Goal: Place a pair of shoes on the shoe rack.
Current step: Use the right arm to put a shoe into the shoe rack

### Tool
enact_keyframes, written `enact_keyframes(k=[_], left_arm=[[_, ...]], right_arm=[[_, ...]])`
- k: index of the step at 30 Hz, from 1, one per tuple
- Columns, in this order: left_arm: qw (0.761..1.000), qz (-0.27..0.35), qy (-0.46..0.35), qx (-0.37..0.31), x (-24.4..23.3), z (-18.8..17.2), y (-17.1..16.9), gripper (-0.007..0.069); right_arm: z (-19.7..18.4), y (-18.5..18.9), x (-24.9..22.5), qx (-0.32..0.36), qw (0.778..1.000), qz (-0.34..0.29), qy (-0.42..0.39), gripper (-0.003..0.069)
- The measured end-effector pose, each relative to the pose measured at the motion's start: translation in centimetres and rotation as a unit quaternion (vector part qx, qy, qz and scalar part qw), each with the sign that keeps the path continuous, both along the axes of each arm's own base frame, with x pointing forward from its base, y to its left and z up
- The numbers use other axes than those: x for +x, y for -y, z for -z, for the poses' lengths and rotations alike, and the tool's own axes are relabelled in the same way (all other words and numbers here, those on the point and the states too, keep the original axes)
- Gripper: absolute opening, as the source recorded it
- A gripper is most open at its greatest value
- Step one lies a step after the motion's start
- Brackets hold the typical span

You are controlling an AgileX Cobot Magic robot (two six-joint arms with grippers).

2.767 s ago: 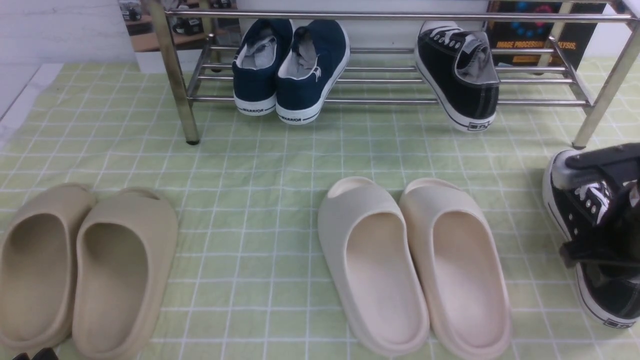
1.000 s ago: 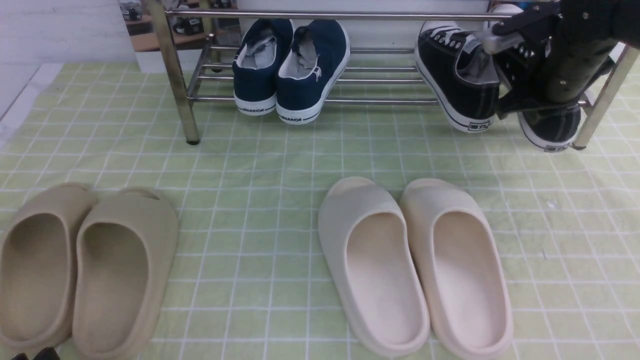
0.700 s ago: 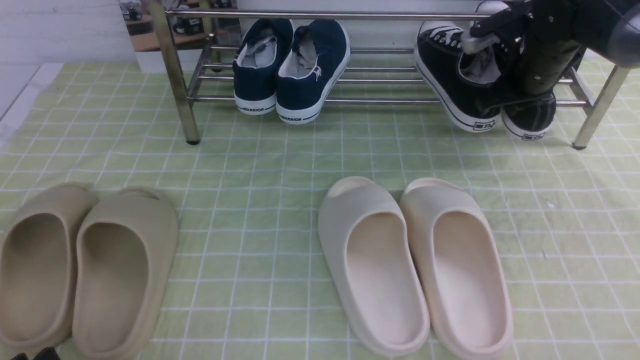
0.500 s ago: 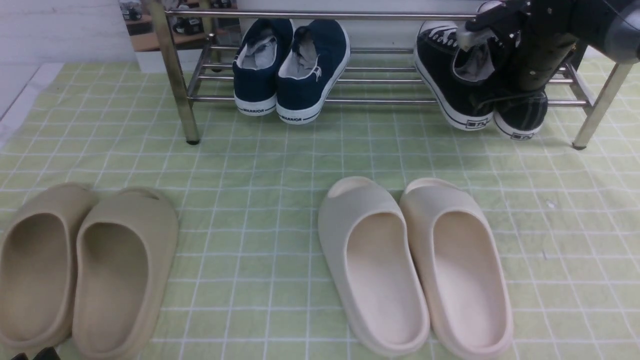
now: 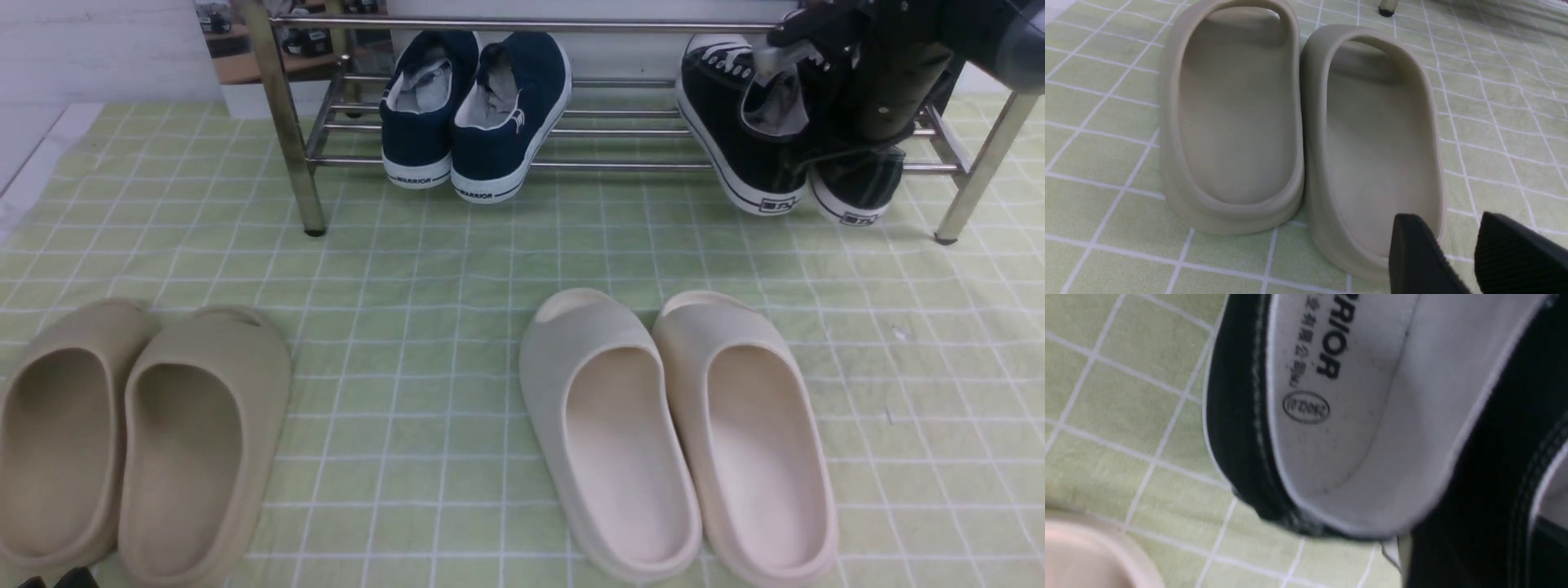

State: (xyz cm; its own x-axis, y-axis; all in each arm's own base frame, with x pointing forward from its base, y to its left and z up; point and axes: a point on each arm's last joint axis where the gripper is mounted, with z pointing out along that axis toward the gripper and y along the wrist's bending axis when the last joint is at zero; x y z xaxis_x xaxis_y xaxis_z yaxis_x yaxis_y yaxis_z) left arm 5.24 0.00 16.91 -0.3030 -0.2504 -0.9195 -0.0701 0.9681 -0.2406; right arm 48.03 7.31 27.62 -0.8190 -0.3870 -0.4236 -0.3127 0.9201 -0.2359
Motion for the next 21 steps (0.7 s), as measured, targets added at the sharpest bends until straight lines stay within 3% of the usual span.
enact_keyframes(k=[5,9,14,21], left_arm=[[1.0,0.0,0.0,0.0,0.0,0.0,0.0,0.0237],[1.0,0.0,0.0,0.0,0.0,0.0,0.0,0.0237],[1.0,0.0,0.0,0.0,0.0,0.0,0.0,0.0239],[1.0,0.0,0.0,0.0,0.0,0.0,0.0,0.0239]], right_arm=[[-3.4,0.4,-2.2,0.003,1.0,0.018,-0.014,0.0438],[-5.9,0.7,-3.7,0.007,1.0,0.022,-0.002,0.0448],[-6.2,1.0,-5.5,0.008,0.999,0.029,-0.016,0.0383],[-1.6,1.7,-6.9,-0.007,0.994,0.039,-0.098,0.0219]])
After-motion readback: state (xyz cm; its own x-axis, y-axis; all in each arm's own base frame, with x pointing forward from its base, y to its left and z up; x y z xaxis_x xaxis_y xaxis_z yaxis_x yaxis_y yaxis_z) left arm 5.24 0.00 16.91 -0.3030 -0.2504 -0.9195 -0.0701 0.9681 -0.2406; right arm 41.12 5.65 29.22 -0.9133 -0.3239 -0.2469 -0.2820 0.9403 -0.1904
